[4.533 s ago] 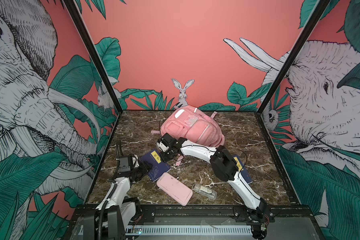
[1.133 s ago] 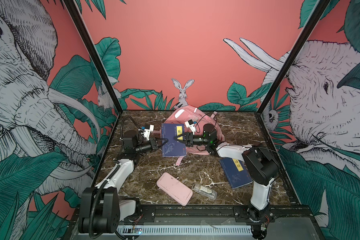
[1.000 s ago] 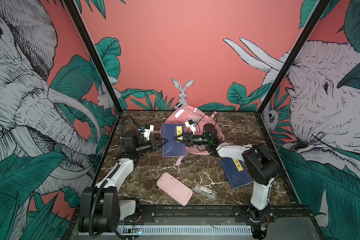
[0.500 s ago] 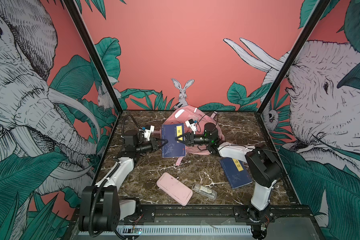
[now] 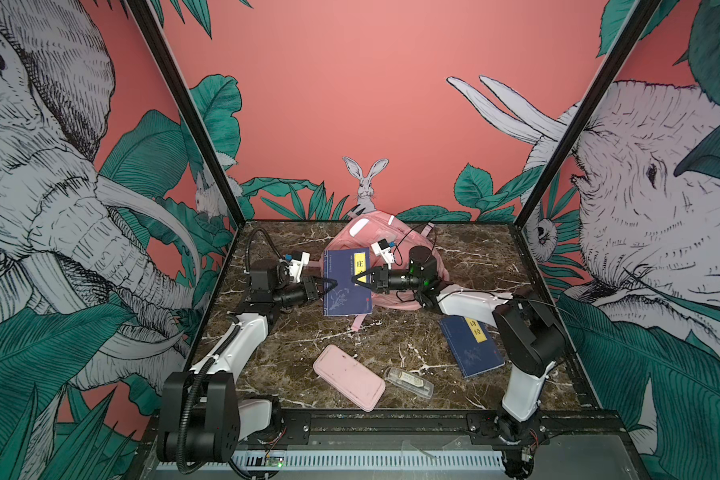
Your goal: Pack the student bag
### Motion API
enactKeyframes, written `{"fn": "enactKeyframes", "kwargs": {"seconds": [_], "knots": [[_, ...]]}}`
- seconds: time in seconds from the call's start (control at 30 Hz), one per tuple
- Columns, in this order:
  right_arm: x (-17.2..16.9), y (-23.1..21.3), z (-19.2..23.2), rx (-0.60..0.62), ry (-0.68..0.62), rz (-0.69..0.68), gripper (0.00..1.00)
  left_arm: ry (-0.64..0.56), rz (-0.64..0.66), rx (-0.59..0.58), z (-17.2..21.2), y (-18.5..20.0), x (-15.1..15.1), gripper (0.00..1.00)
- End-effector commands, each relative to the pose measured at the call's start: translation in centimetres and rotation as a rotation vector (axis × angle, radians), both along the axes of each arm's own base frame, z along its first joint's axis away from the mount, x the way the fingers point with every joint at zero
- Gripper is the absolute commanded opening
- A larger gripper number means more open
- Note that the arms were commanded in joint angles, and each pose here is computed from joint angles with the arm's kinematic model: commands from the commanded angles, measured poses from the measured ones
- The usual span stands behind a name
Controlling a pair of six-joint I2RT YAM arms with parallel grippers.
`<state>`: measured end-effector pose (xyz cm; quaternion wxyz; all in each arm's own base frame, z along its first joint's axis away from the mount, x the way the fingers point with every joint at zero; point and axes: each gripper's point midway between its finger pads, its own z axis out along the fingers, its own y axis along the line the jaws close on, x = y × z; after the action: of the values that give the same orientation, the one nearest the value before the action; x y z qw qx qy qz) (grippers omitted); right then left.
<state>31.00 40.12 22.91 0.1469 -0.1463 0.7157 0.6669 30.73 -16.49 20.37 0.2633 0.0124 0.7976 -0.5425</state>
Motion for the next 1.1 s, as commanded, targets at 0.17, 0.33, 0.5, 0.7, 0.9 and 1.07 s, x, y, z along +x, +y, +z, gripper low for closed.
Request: {"fn": "enactKeyframes", "kwargs": {"seconds": [0.17,0.33,0.5,0.7,0.9,1.07], "knots": [[0.9,-2.7,3.8,0.044,-0.110,-0.051,0.00,-0.027,0.016,0.063,0.9,0.4,0.3,0.62],[2.8,-6.5,3.0,-0.035,-0.093,-0.159,0.00,-0.040,0.035,0.098,1.5,0.7,0.6,0.64],[4.6,-11.2,3.0,-0.104,-0.082,-0.295,0.00,-0.045,0.053,0.134,1.5,0.9,1.1,0.64],[6.3,-17.5,1.5,-0.245,-0.035,-0.489,0.00,-0.050,0.033,0.212,0.9,-0.8,1.6,0.64],[6.6,-23.2,0.2,-0.353,0.022,-0.660,0.00,-0.070,-0.053,0.381,-0.3,-4.6,1.6,0.64],[6.0,-26.5,-0.7,-0.427,0.057,-0.753,0.00,-0.097,-0.107,0.559,-1.9,-7.9,2.2,0.64]]}}
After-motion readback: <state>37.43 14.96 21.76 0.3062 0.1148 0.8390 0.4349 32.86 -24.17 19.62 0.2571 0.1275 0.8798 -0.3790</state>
